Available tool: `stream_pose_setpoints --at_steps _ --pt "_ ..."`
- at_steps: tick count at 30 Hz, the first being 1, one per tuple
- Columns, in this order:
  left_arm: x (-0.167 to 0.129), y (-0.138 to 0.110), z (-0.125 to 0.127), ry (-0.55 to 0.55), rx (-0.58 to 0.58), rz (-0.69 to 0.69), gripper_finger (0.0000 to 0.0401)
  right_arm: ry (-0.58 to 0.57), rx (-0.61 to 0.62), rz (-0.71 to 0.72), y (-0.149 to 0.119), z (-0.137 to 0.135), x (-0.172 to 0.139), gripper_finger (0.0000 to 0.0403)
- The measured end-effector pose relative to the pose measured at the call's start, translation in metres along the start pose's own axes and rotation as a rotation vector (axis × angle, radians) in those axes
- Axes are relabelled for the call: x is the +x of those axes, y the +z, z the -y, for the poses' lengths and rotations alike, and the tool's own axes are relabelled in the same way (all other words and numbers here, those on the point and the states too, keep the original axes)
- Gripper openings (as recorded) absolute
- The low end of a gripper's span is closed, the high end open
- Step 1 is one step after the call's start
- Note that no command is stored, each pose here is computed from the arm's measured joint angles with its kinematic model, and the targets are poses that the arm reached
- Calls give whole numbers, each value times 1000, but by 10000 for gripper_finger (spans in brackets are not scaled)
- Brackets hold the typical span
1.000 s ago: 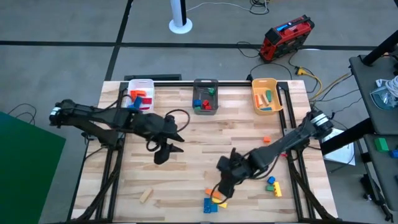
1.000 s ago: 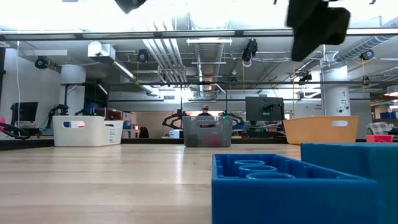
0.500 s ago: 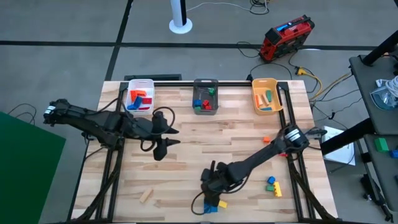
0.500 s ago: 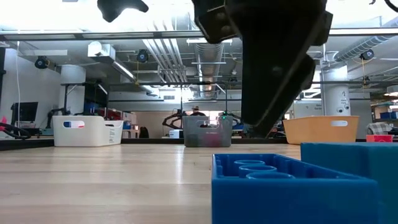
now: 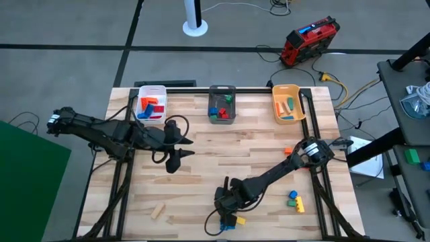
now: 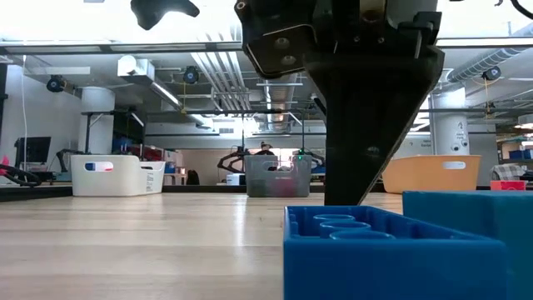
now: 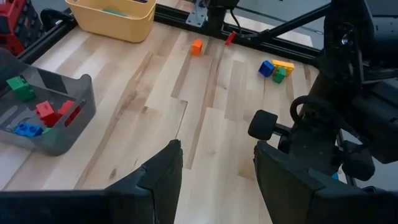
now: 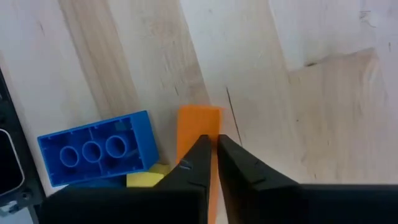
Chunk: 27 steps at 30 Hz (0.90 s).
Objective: Sort blocks by size
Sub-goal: Put the orange block into the yellow bin
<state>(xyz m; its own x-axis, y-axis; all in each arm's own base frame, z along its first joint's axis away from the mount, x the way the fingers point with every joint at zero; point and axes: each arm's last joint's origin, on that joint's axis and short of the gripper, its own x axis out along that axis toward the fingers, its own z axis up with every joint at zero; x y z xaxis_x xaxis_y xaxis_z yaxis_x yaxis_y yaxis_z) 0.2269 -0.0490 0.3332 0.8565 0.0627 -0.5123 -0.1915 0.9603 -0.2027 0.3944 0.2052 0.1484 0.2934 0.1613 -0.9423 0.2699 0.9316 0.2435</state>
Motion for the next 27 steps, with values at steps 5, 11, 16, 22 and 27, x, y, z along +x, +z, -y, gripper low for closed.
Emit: stream_pose_setpoints --at_steps 5,11,16,22,27 --pt "0 0 0 0 0 0 175 -1 -1 -1 0 0 0 13" --pt "0 0 0 0 -13 0 175 -1 -7 -1 0 0 1 13" --pt "0 0 0 0 -23 0 175 -16 -24 -3 0 2 1 13" --pt "0 0 0 2 -31 2 175 -74 -32 -46 8 21 -3 13" --pt "0 0 0 5 -34 5 175 -85 -16 -27 20 34 -14 13"
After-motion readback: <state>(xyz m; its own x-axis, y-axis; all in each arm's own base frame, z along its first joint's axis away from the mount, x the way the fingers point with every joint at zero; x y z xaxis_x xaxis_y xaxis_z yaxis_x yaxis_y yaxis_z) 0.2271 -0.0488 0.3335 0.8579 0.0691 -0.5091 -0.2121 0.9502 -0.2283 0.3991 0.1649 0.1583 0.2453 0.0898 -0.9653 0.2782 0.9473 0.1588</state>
